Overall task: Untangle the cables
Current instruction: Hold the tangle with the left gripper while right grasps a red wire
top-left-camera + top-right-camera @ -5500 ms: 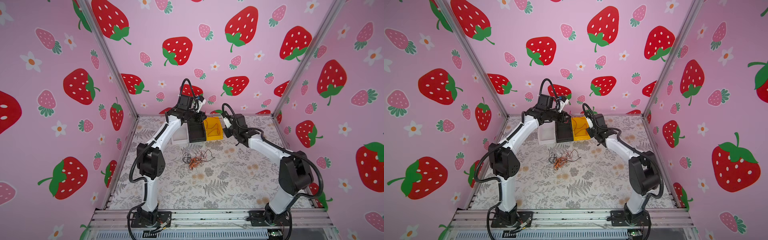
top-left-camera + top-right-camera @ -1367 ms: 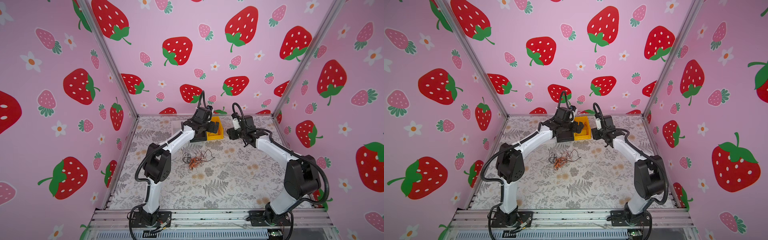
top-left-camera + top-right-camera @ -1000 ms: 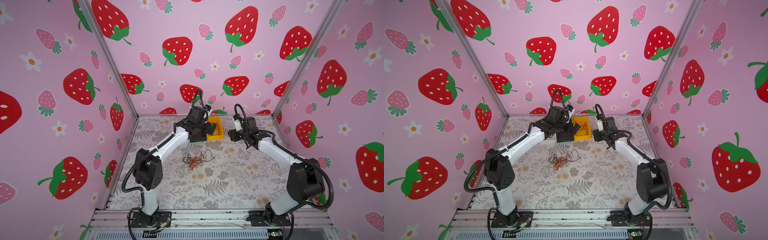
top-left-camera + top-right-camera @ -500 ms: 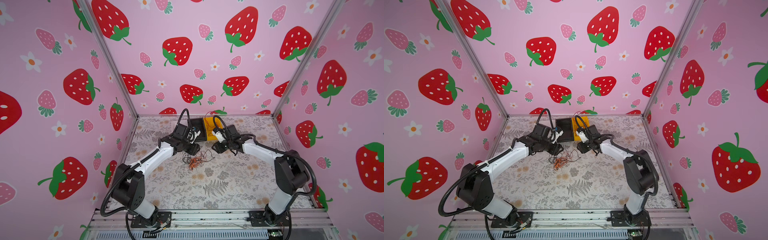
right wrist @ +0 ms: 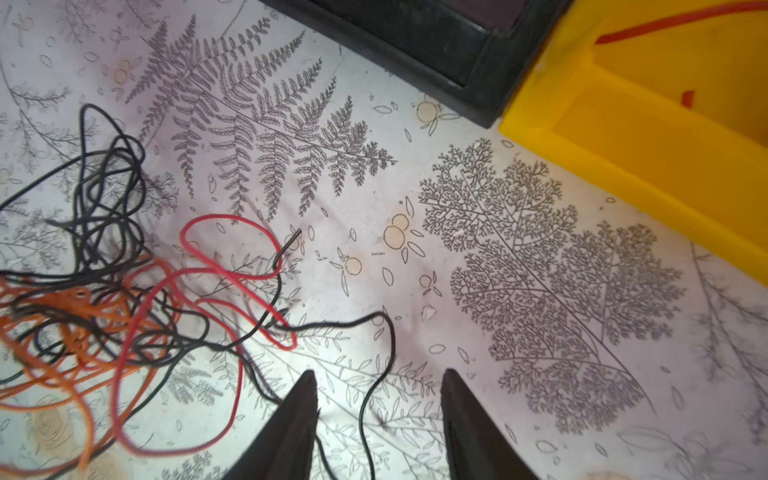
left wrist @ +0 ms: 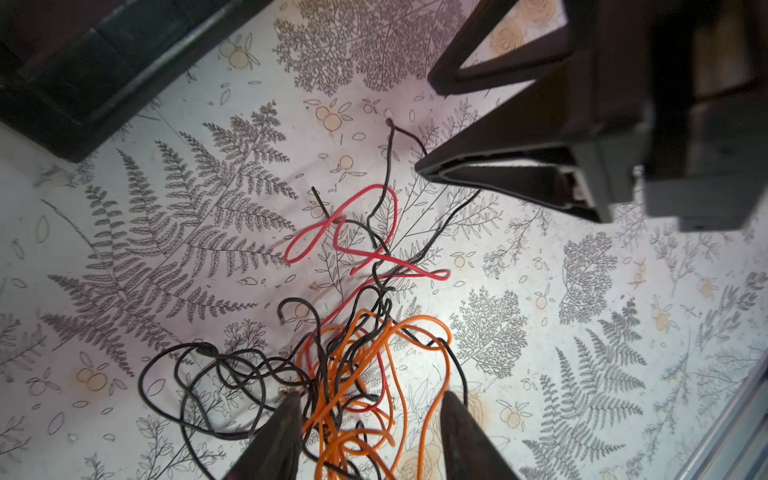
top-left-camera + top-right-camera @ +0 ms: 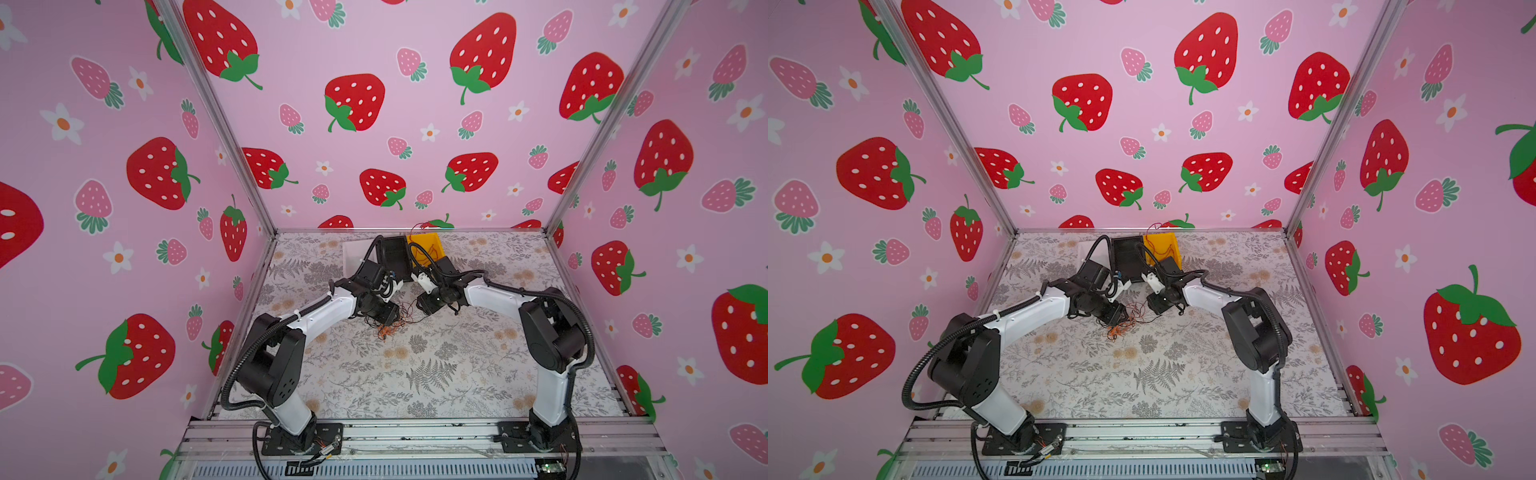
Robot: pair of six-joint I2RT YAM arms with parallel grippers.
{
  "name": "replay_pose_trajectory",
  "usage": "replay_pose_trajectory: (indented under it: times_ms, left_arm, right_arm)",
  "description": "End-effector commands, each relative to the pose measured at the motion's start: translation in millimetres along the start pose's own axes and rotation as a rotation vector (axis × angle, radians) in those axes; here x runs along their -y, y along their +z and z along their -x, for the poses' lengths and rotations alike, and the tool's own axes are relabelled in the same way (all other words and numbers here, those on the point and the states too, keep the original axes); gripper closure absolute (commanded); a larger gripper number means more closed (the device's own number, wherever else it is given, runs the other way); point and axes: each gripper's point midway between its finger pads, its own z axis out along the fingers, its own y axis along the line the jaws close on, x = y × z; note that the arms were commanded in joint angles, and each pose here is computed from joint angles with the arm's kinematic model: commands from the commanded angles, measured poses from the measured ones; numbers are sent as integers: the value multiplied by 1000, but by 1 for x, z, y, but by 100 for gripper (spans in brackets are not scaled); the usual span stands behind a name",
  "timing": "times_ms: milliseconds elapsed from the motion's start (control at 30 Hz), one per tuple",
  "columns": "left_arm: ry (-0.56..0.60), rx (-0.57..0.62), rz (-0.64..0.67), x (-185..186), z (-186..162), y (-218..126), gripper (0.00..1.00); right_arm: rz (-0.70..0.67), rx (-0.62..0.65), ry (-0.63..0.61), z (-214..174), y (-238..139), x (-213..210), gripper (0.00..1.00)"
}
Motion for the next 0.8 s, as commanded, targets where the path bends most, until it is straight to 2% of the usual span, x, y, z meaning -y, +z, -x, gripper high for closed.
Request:
replay_pose_trajectory:
  times_ms: [0,167,267,567,600,667,767]
  left_arm:
    - [20,12,-6,5,3,-3,54]
    - [10,109,3,8,11,-18,56]
    - [21,148,-21,14,11,-25,50]
    - [-8,112,-22,11,-10,-11,43]
    - [-11,109,-19,10,-11,-9,43]
    - [-16,98,-12,7,-13,-5,43]
    - [-17,84,-14,7,-14,-1,43]
  right_arm:
    - [11,55,-35,11,-36,-14,49]
    - [141,53,-57,4,-36,-53,50]
    - [184,38,-63,3,-23,-66,52]
    - [189,28,-34,9,0,-67,60]
    - [190,24,-32,9,2,-66,62]
    - [175,9,-30,7,3,-63,76]
    - [170,26,-30,8,-4,-63,87]
